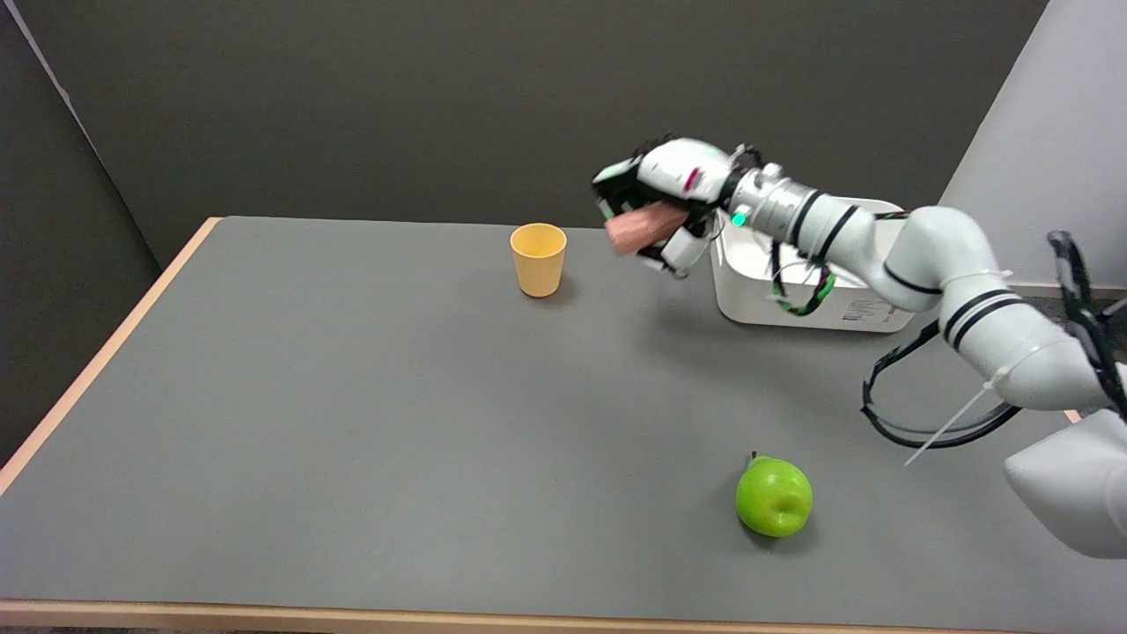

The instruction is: Place the wooden cylinder in the white box.

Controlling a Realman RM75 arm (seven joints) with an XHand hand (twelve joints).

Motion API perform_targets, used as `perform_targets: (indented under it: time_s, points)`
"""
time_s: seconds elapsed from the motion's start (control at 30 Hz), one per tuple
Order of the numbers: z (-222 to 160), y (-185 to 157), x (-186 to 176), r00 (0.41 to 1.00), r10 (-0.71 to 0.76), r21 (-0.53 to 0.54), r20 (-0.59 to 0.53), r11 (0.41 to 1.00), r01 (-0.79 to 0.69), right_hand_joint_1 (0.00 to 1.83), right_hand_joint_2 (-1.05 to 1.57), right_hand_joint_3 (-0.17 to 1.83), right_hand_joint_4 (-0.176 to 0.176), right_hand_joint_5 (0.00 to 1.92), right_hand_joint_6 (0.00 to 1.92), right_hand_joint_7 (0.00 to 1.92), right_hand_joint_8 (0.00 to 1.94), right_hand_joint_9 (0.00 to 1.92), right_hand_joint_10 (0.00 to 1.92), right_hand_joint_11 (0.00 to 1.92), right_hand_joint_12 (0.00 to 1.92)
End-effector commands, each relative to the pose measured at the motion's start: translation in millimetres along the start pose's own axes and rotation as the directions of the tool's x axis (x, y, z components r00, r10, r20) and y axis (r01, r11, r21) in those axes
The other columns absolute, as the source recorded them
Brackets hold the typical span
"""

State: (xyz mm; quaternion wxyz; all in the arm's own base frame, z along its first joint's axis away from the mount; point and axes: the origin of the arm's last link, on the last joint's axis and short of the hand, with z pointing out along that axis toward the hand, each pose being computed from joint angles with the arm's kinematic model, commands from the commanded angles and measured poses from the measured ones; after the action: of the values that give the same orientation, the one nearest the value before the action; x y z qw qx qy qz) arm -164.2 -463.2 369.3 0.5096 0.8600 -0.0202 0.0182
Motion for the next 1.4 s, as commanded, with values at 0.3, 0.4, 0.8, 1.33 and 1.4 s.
perform_targets:
  time_s: [0.3,0.4,0.8,1.33,1.4]
  points:
    - [-108,153,17,0.967,0.177,-0.558,-0.184,0.791,-0.251,1.59,0.46,1.52,0.085,0.63,1.68,0.98,1.72,1.02,1.92,0.77,1.92]
    - [-123,163,11,0.971,0.17,-0.61,-0.171,0.755,-0.239,1.58,0.46,1.51,0.082,0.62,1.68,0.98,1.72,1.02,1.92,0.75,1.92]
    - [-191,187,-38,0.937,0.268,-0.752,-0.222,0.565,-0.34,1.58,0.48,1.48,0.069,0.6,1.68,0.96,1.71,1.0,1.92,0.64,1.92]
    - [-201,159,-78,0.949,0.289,-0.761,-0.124,0.586,-0.278,0.47,0.69,0.92,0.08,0.19,0.41,0.26,0.31,0.27,0.73,0.25,1.43]
    - [-195,153,-74,0.946,0.292,-0.738,-0.139,0.607,-0.295,0.36,0.64,0.94,0.082,0.16,0.4,0.2,0.28,0.22,0.69,0.21,1.39]
